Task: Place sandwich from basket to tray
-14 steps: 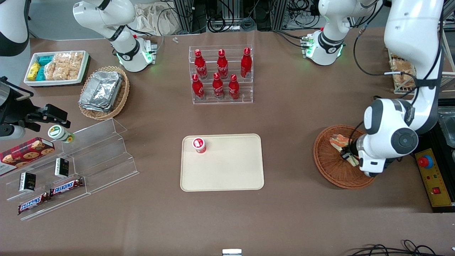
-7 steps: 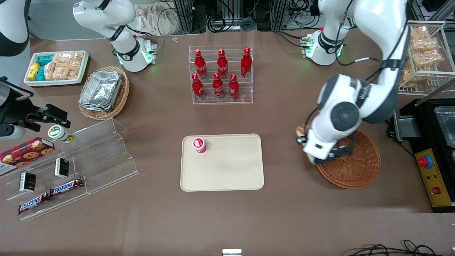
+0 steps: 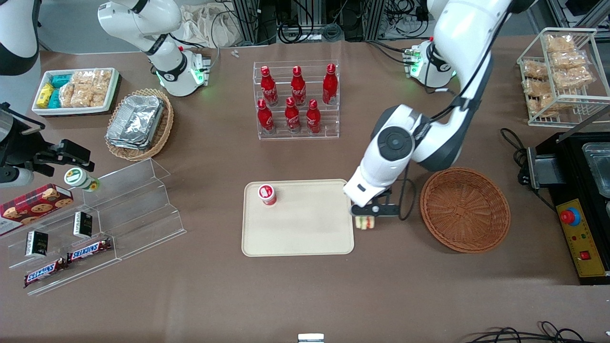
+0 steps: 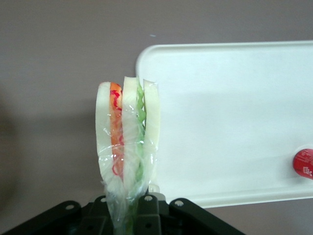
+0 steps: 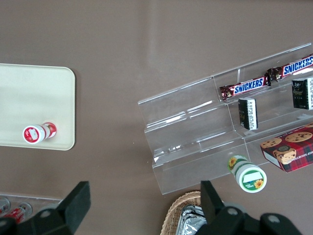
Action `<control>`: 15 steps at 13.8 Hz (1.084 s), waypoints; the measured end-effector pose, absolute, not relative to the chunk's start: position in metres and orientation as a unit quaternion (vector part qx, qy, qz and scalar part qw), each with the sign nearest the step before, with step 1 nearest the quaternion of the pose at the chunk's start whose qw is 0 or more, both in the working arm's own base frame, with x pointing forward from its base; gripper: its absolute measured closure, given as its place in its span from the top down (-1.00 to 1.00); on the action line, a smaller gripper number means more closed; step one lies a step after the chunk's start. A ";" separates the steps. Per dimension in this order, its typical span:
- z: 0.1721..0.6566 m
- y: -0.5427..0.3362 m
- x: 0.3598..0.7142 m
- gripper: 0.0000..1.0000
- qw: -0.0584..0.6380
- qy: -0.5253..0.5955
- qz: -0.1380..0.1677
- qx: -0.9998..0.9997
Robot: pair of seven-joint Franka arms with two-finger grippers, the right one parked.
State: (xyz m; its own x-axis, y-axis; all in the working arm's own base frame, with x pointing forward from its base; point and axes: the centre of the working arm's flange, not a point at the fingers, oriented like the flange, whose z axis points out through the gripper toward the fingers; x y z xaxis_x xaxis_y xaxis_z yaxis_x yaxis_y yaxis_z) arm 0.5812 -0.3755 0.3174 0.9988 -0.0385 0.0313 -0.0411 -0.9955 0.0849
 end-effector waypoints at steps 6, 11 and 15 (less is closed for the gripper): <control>0.247 -0.413 0.583 -0.68 0.053 -0.040 0.002 0.998; 0.228 -0.413 0.583 -0.38 0.054 -0.037 -0.001 0.998; 0.238 -0.412 0.586 0.40 0.047 -0.012 -0.010 0.999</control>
